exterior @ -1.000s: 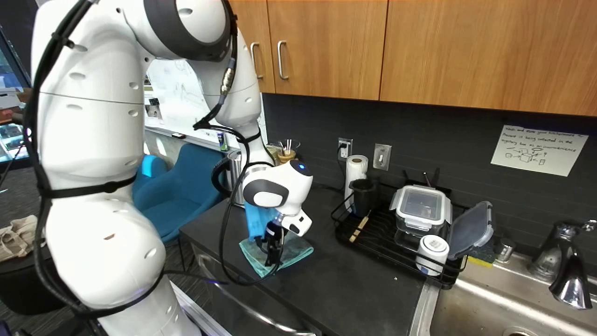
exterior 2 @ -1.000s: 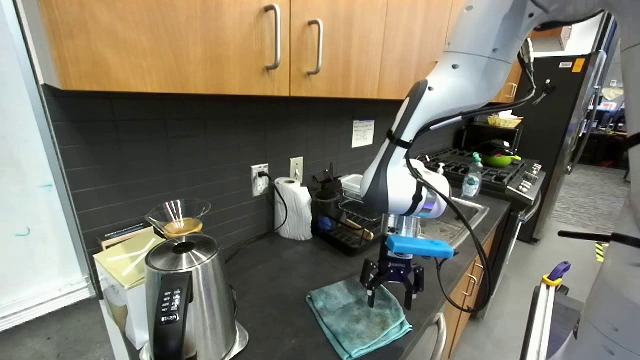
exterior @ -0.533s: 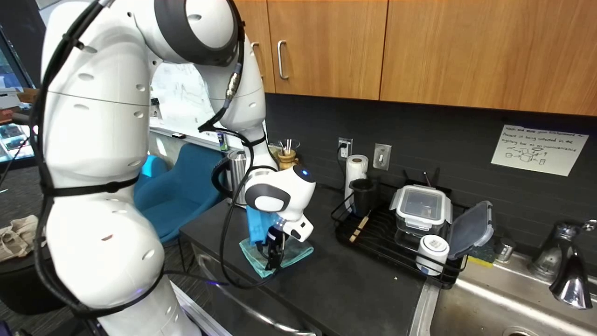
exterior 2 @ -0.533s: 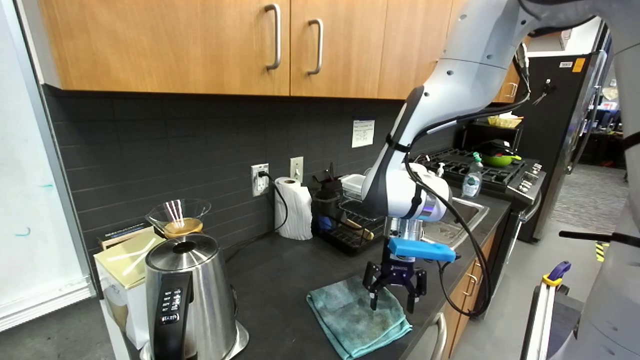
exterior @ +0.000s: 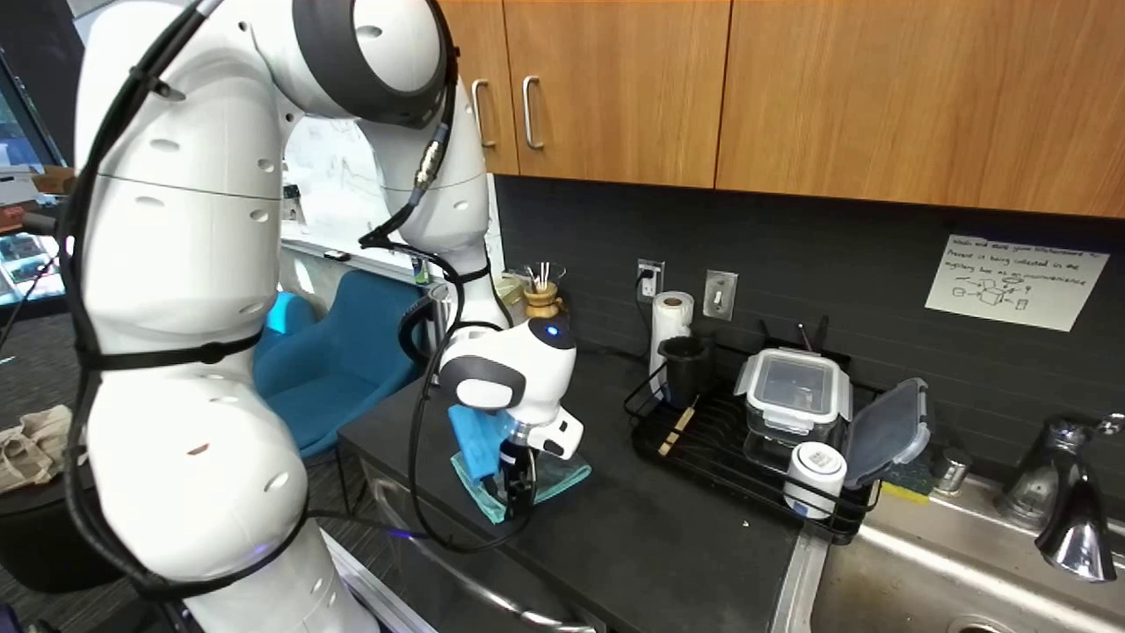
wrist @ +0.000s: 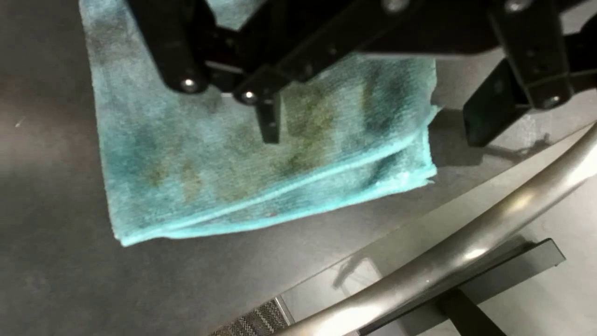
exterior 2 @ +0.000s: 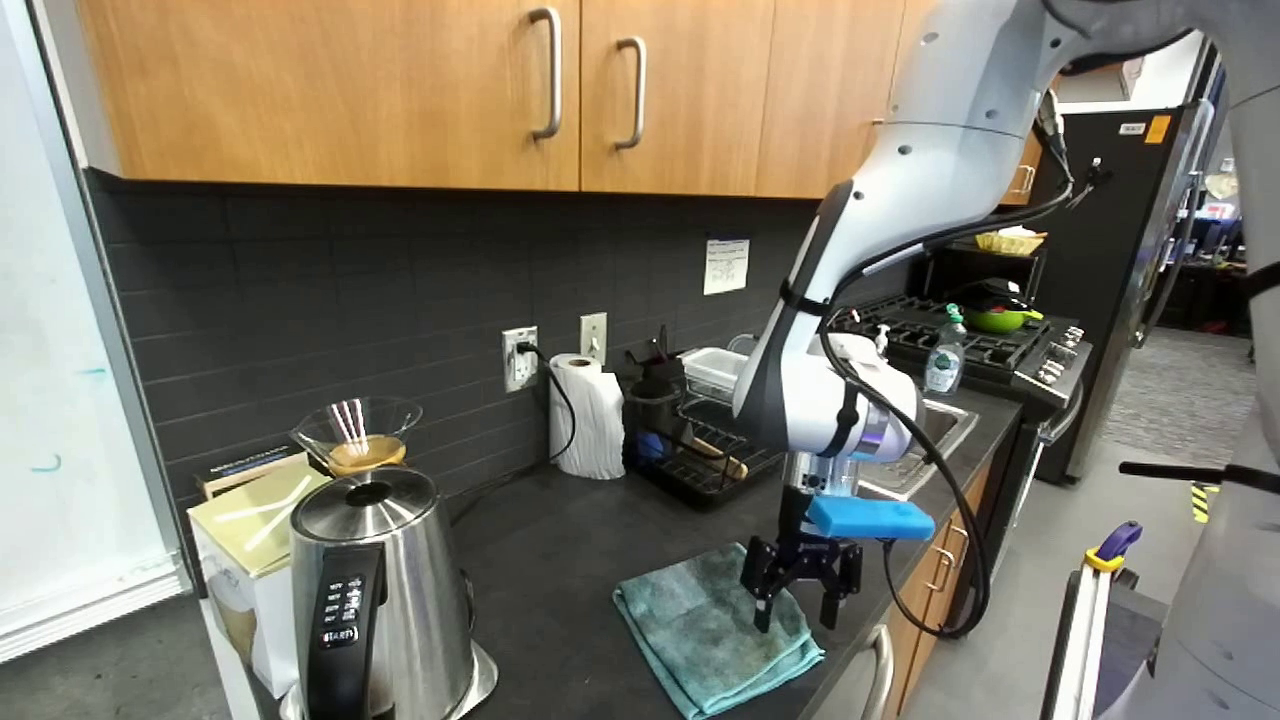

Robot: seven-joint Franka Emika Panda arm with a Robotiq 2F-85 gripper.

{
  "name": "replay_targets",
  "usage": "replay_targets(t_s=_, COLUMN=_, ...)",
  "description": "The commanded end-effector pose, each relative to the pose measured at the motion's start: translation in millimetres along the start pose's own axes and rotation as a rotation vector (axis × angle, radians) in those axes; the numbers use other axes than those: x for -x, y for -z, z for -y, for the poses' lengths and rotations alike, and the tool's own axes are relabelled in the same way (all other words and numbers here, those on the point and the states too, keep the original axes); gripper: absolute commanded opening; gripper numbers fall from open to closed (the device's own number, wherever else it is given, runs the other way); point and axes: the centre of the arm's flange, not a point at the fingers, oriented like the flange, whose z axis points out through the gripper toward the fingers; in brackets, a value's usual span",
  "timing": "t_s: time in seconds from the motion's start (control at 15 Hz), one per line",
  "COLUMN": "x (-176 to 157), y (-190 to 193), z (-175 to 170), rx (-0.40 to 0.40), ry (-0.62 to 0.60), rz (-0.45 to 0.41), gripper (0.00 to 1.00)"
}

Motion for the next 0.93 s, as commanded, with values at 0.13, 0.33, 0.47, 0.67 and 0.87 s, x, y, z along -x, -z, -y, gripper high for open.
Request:
replay_targets(t_s=0.13, x=1.8, y=-0.8, z=4.3, rx=-0.003, ry=0.035, rz=-0.007, gripper=1.00)
replay_targets(t_s=0.33, x=-1.8, y=-2.4, z=5.4, rx=0.013, ry=0.048, rz=0.001, gripper=1.00)
replay_targets(t_s=0.47, x=-2.5, y=-3.2, z=4.0, rx=0.011, ry=0.048, rz=0.006, gripper=1.00)
replay_targets(t_s=0.67, x=0.8, y=-3.2, z=2.8, rx=0.006, ry=0.045, rz=-0.001, gripper=1.00)
replay_targets(t_s=0.87, x=0.8, y=-3.2, z=2.8, rx=0.006, ry=0.045, rz=-0.001, gripper=1.00)
